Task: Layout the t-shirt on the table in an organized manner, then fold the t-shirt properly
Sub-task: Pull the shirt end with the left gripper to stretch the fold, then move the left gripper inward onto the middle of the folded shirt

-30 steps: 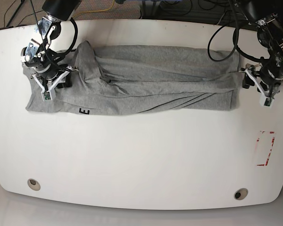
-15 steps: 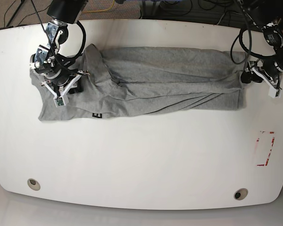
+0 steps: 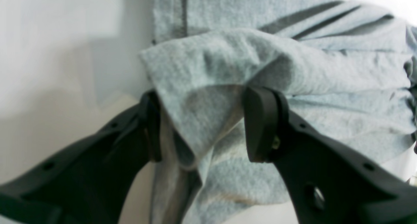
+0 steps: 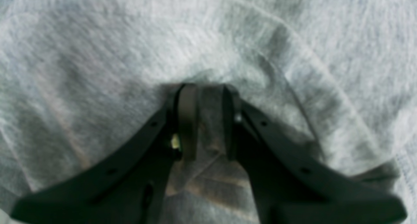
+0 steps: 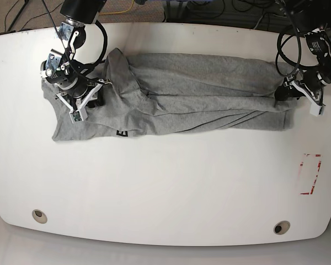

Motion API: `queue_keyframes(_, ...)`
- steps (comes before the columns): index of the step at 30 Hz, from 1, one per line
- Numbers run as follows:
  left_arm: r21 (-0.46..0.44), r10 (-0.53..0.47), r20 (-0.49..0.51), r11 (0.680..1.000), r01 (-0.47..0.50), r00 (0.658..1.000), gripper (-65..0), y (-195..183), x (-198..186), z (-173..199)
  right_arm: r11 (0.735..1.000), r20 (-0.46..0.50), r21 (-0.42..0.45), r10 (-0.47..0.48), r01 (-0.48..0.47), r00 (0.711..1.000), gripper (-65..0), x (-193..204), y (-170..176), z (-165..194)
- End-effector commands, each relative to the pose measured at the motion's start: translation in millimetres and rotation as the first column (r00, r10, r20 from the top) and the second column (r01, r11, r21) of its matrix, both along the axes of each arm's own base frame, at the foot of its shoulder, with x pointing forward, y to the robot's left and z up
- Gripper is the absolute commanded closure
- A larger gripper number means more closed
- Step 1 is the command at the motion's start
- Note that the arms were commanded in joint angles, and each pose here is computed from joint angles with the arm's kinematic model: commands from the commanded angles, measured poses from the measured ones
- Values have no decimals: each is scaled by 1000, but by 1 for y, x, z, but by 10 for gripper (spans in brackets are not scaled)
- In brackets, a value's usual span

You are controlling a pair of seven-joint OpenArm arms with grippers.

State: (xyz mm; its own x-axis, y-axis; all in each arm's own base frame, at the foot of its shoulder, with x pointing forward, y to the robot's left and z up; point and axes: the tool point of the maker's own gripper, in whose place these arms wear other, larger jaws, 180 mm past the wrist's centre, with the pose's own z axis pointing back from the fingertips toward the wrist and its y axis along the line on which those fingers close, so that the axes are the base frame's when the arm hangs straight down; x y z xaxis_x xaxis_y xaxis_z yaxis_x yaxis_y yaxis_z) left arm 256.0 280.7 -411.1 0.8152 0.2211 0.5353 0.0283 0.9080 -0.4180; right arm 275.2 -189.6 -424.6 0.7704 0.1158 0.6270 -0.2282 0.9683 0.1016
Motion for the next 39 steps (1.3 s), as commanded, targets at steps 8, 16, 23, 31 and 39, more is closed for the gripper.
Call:
queue_keyframes(8,25,-60,-22,998,60,998,-310,-9,2,-1,1000,-16,-26,5,-6,1000,-124,-2,-4,0)
queue_keyframes(16,67,-71,-9,995,71,997,0,-5,8,5,1000,-16,-26,5,-6,1000,-124,-2,-4,0)
queue_keyframes(23,281,-124,50,954,105,991,-11,10,19,45,1000,-19,-25,5,-5,1000,-124,-3,-4,-1)
queue_keyframes(31,520,-343,96,818,247,934,-11,-30,24,94,1000,-18,-23,5,-5,1000,-124,-3,-4,0)
queue_keyframes(39,554,-526,79,730,401,847,-14,-89,20,96,1000,-12,-22,5,-5,1000,-124,0,-3,1)
